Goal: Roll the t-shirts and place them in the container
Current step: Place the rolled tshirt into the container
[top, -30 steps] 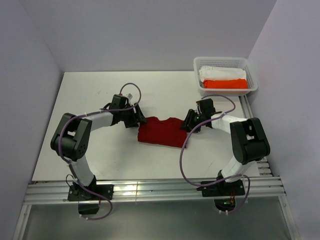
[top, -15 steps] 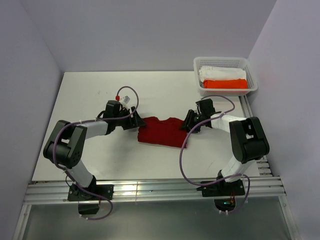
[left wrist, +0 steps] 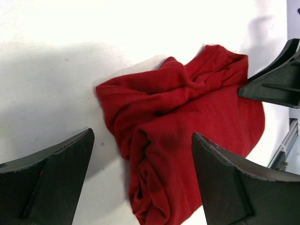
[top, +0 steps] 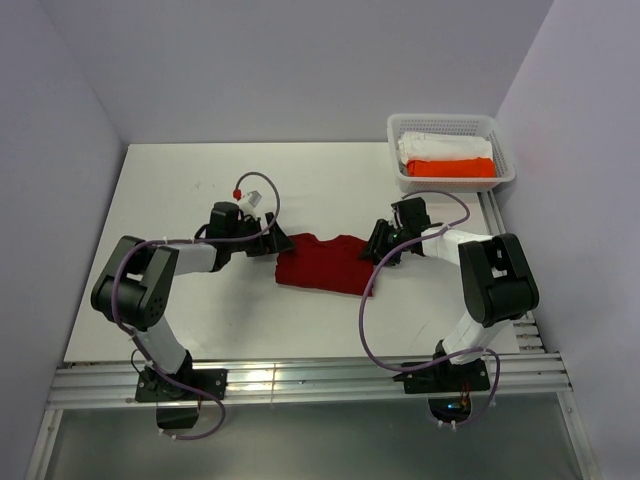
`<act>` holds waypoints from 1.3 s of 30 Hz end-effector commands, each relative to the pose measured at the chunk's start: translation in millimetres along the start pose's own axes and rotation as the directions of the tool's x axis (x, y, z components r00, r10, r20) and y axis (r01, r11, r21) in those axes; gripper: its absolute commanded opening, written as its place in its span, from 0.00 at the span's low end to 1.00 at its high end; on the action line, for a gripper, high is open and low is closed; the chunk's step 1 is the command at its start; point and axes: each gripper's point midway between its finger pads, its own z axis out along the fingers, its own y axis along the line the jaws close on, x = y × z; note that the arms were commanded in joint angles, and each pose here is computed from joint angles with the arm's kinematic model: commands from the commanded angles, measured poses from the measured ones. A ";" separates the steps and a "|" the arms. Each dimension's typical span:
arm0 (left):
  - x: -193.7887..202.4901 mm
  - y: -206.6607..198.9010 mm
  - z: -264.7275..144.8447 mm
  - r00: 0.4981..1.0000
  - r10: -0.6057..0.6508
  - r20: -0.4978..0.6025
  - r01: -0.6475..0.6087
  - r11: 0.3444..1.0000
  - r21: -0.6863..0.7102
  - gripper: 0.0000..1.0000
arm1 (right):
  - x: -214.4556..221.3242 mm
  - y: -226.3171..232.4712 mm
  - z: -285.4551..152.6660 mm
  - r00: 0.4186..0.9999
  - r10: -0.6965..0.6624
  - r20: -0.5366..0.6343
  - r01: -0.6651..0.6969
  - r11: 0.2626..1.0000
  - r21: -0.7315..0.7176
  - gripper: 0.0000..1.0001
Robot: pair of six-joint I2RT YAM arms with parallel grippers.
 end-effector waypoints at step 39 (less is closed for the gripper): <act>9.9 7.7 17.6 0.992 0.116 -0.056 -0.113 0.992 0.058 0.53 | -28.3 0.1 6.4 0.999 -0.015 0.050 0.013 0.999 0.052 0.25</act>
